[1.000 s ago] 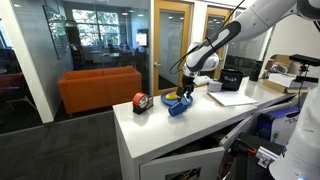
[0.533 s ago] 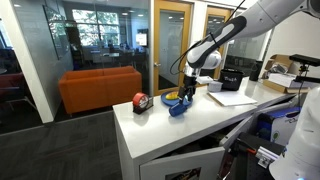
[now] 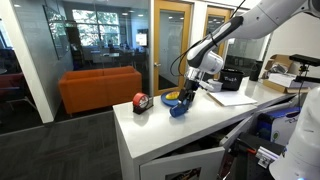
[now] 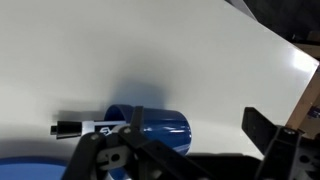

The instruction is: Put the marker in the cup

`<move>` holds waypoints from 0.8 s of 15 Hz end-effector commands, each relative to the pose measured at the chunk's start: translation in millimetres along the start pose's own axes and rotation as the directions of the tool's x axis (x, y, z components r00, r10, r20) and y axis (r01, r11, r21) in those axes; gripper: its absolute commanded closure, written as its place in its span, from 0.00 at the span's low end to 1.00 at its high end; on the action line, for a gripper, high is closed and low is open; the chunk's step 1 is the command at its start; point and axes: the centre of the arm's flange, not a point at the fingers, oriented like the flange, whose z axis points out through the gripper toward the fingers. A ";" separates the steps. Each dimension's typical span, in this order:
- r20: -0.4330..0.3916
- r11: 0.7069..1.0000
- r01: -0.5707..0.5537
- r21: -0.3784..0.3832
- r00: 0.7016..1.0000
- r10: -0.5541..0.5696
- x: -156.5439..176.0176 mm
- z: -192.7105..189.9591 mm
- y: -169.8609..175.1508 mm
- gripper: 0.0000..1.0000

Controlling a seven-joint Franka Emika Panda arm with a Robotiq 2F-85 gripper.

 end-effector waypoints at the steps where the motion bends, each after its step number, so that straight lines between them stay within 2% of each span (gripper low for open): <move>1: -0.025 0.999 0.017 0.048 1.000 -0.016 -6.8 -1.4 9.7 0.00; 7: -0.066 0.999 0.037 0.016 0.997 -0.036 -4.9 -13.4 25.7 0.00; 12: -0.091 0.997 0.070 0.021 0.994 -0.068 -5.8 -9.3 16.3 0.00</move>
